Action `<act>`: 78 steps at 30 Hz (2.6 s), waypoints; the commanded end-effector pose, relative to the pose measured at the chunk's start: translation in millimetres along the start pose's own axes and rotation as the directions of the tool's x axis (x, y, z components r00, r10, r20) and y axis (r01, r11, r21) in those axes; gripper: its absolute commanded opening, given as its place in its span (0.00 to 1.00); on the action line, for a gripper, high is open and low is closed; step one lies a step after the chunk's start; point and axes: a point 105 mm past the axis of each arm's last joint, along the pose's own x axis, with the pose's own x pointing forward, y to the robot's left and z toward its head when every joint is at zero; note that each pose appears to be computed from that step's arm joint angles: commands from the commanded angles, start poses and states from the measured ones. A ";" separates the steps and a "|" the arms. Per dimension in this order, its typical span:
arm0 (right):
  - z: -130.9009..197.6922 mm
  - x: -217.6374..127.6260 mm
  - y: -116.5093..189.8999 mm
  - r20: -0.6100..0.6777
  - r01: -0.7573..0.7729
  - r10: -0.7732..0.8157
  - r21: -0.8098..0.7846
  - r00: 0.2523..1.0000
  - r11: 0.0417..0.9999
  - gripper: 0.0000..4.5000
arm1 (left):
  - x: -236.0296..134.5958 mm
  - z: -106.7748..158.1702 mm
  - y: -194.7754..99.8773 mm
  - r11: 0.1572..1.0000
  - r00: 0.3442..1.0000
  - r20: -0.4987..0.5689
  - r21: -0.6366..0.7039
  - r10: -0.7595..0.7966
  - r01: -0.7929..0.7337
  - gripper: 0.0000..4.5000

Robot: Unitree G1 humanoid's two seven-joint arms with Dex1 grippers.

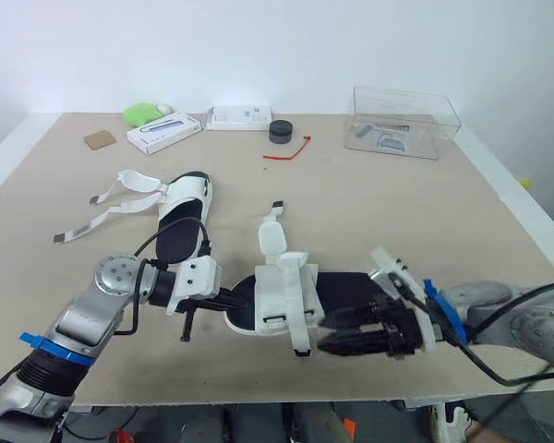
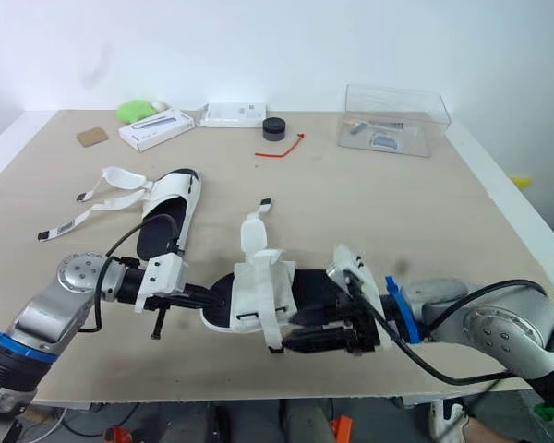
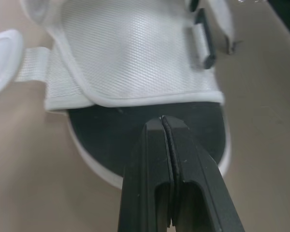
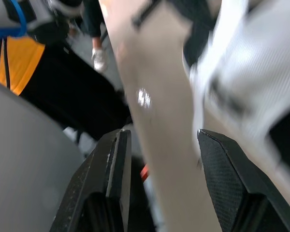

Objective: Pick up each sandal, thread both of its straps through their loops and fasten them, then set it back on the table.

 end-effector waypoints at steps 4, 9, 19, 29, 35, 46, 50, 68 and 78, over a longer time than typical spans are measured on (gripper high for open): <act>-1.2 9.3 -8.2 0.009 0.056 -0.056 -0.020 0.998 0.998 0.54 | 1.1 3.7 2.0 0.999 1.000 0.004 0.035 0.009 -0.010 0.00; -0.9 20.4 -13.3 0.015 0.078 -0.077 -0.027 0.997 0.997 0.54 | 2.2 3.2 1.0 0.999 1.000 0.005 0.036 0.009 -0.010 0.00; 15.0 28.1 -15.5 0.074 0.067 -0.069 0.021 0.995 0.998 0.28 | 3.4 2.8 16.2 0.992 0.996 0.005 0.085 0.093 -0.093 0.00; 31.6 26.6 -19.3 0.102 0.071 -0.079 0.078 0.992 0.994 0.01 | 10.4 -2.4 28.9 0.982 0.990 0.000 0.132 0.138 -0.137 0.00; 38.0 28.0 -23.5 0.119 0.087 -0.097 0.085 0.988 0.993 0.01 | 11.3 -3.1 40.2 0.973 0.985 0.001 0.157 0.172 -0.170 0.00; 53.4 9.2 -12.6 0.139 -0.007 -0.005 0.085 0.990 0.996 0.01 | 11.0 -1.2 43.0 0.971 0.986 0.015 0.171 0.165 -0.165 0.00; 75.8 -3.7 3.0 0.195 -0.098 0.081 0.077 0.977 0.992 0.01 | 13.1 -2.9 38.1 0.975 0.989 0.010 0.170 0.147 -0.147 0.00; 104.6 -7.5 -44.6 0.186 -0.035 -0.031 0.344 0.982 0.938 0.01 | 13.4 -7.8 35.8 0.976 0.989 -0.007 0.166 0.147 -0.144 0.00; 105.1 -0.1 -49.4 0.193 -0.044 -0.038 0.401 0.980 0.915 0.01 | 16.3 -8.7 32.1 0.976 0.990 -0.013 0.167 0.141 -0.137 0.00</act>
